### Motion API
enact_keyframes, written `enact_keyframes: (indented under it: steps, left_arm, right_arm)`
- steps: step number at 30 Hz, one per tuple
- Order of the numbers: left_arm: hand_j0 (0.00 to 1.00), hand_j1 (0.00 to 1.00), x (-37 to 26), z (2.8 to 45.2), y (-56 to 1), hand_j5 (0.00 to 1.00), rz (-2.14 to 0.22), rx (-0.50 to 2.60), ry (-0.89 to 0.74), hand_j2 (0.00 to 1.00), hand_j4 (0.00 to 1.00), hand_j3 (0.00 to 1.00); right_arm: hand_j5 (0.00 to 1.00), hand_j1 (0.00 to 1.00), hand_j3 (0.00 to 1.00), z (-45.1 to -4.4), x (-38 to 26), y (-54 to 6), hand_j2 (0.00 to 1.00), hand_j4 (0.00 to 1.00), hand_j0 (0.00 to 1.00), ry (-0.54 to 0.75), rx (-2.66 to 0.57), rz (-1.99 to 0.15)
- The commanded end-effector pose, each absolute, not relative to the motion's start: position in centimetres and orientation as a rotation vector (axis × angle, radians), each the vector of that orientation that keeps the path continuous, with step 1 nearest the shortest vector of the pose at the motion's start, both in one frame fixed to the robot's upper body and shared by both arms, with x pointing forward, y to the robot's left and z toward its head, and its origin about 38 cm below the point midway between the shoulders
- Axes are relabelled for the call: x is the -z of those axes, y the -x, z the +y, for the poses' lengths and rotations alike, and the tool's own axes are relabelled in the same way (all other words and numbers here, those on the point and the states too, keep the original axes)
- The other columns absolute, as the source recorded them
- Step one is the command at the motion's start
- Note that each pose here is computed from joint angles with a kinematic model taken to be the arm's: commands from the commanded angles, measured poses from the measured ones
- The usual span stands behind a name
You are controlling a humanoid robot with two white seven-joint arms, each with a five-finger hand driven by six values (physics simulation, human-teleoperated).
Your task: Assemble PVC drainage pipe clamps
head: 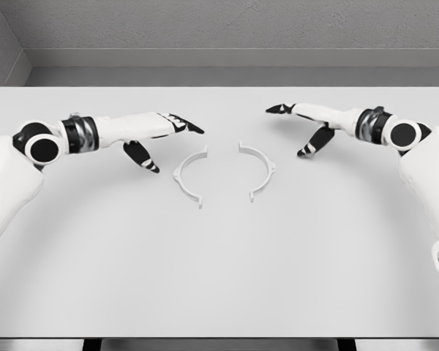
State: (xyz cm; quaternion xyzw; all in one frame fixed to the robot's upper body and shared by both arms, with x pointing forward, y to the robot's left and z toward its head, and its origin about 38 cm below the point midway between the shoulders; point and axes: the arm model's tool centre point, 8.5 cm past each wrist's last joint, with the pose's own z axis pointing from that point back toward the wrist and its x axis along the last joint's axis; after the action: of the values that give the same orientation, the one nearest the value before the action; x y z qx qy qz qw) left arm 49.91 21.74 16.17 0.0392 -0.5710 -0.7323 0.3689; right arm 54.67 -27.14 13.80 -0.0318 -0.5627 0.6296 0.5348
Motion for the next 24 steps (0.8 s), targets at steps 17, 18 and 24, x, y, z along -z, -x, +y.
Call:
enact_keyframes:
  steps: [17,18,24]
  left_arm:
    - [1.0,1.0,-13.2,22.2,-50.9,1.0,-1.477,1.628,0.05,1.0,1.0,1.0]
    - [1.0,1.0,-13.1,22.2,-51.0,1.0,-1.477,1.624,0.052,1.0,1.0,1.0]
    - [1.0,1.0,-12.6,22.1,-51.0,1.0,-1.462,1.62,0.054,1.0,1.0,1.0]
  right_arm:
    - [1.0,1.0,1.0,-27.7,-12.6,-53.8,1.0,1.0,1.0,-0.027,-1.318,-1.425]
    - [1.0,1.0,1.0,-27.7,-12.6,-53.8,1.0,1.0,1.0,-0.027,-1.318,-1.425]
    - [1.0,1.0,1.0,-27.8,-12.7,-53.8,1.0,1.0,1.0,-0.025,-1.317,-1.427]
